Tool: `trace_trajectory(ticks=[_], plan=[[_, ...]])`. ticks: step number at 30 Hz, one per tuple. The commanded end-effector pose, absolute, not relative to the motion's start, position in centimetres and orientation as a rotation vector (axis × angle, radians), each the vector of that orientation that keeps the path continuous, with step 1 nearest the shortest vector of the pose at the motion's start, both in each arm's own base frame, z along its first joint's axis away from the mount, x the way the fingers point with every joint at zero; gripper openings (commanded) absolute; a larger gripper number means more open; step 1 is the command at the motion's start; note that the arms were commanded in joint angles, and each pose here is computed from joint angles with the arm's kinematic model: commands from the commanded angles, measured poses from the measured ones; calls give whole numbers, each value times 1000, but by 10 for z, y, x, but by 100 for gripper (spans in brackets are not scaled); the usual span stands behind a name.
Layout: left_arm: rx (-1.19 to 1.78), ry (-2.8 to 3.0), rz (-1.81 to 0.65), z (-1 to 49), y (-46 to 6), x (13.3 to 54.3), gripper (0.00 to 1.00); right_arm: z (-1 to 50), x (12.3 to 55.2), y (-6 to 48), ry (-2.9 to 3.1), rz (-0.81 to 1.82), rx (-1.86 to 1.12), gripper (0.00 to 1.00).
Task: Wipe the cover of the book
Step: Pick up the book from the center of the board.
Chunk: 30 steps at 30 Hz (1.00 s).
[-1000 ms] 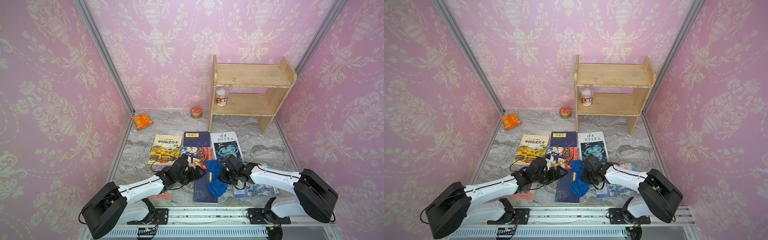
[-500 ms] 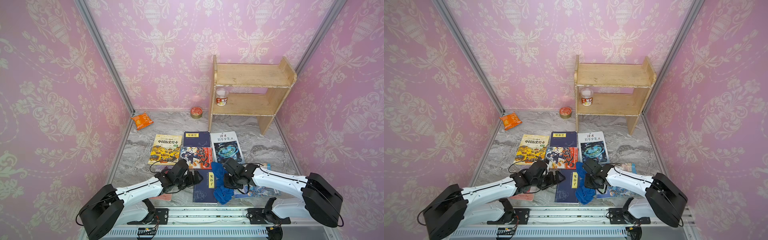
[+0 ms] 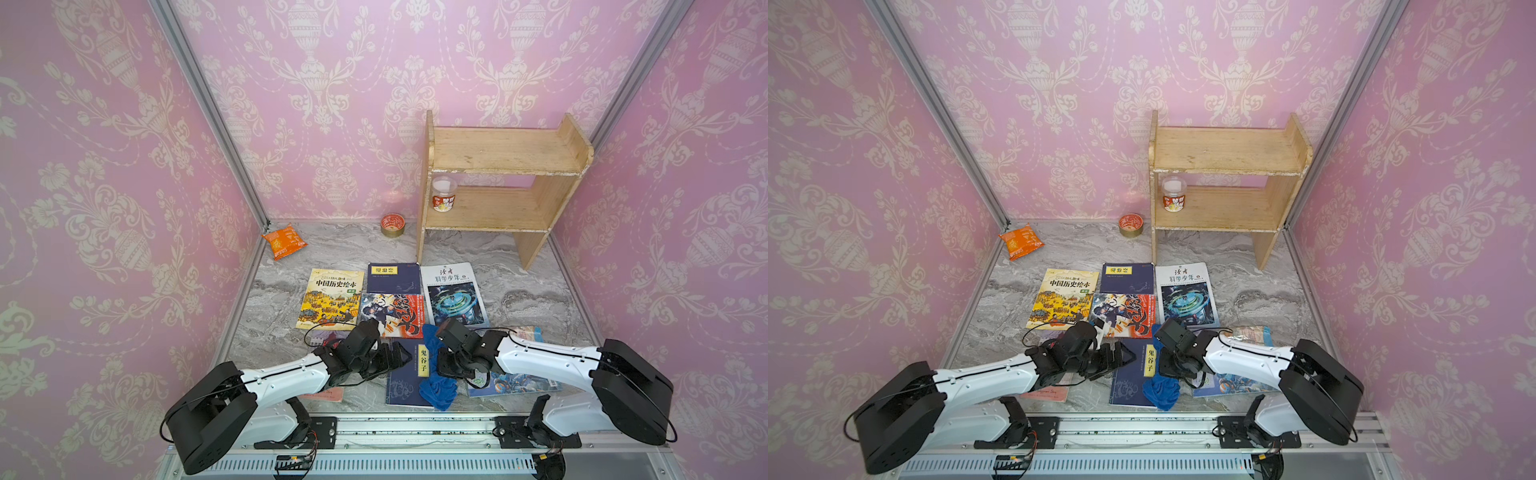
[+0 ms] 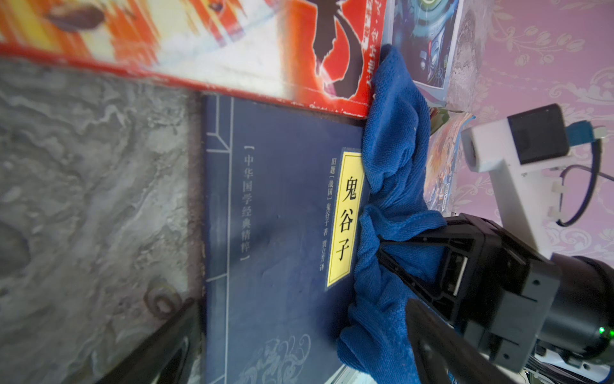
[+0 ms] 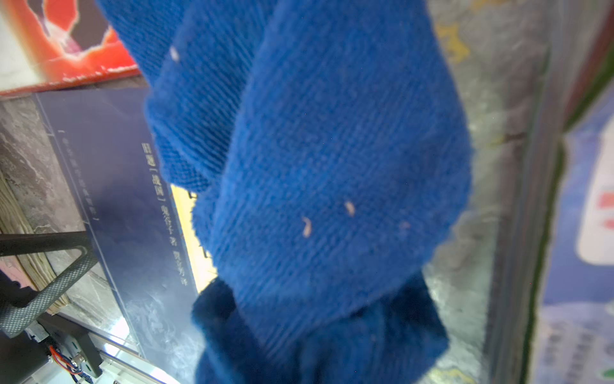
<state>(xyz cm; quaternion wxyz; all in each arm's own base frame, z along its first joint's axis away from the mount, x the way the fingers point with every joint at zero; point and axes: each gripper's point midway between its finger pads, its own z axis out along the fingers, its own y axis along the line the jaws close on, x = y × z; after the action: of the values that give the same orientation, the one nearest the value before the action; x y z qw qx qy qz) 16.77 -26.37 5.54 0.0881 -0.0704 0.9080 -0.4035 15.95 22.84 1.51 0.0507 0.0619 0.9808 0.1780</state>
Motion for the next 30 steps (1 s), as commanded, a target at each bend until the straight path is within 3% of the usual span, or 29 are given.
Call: trace_trajectory(ticks=[1,7,15,21,30], plan=[[20,2392,-1625,148,-311,173,96,-24,132,230,3099,567,194,0],[27,2400,-1619,154,-307,172,92,-24,132,228,3091,571,195,0],[-96,2660,-1219,104,-253,180,72,-19,135,219,3071,562,219,0],[-67,2714,-1184,98,-254,179,79,5,150,218,2985,553,196,0],[54,2565,-1310,142,-275,193,91,33,167,256,2974,658,17,0]])
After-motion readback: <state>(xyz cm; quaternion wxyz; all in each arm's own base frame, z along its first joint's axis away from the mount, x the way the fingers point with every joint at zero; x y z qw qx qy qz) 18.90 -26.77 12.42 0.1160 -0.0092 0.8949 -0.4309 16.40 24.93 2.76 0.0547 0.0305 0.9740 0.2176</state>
